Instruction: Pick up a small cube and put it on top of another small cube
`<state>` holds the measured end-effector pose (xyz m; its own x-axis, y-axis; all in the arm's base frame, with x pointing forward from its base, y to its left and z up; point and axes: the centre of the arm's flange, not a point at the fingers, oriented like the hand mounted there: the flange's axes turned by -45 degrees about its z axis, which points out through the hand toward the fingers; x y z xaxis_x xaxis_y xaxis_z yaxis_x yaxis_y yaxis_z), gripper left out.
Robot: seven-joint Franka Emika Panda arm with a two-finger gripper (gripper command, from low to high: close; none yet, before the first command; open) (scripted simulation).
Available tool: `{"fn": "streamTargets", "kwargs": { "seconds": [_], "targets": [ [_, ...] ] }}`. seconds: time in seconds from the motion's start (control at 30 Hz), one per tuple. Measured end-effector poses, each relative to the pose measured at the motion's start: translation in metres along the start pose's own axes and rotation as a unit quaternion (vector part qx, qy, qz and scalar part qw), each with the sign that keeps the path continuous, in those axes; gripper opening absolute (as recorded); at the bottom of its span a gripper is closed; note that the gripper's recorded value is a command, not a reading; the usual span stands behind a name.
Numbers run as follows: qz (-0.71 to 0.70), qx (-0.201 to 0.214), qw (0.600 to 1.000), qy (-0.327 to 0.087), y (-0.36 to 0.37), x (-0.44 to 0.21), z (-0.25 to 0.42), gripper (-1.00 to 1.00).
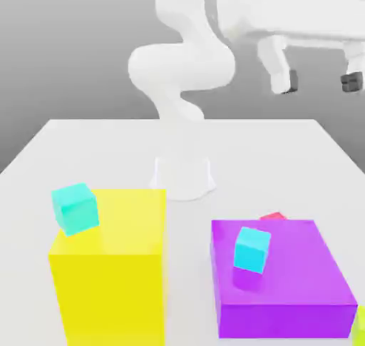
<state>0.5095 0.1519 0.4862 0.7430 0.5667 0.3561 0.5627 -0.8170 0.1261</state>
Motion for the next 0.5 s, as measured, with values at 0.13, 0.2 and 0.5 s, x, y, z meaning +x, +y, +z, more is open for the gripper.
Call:
{"fn": "streamTargets", "kwargs": {
  "seconds": [0.13,0.2,0.5],
  "targets": [
    [-0.077,0.029,0.996,-0.038,-0.043,0.010,0.069,0.00],
    [-0.113,0.043,0.991,-0.057,-0.063,0.011,0.103,0.00],
    [-0.264,0.104,0.949,-0.140,-0.157,-0.023,0.252,0.00]
  ]
}}
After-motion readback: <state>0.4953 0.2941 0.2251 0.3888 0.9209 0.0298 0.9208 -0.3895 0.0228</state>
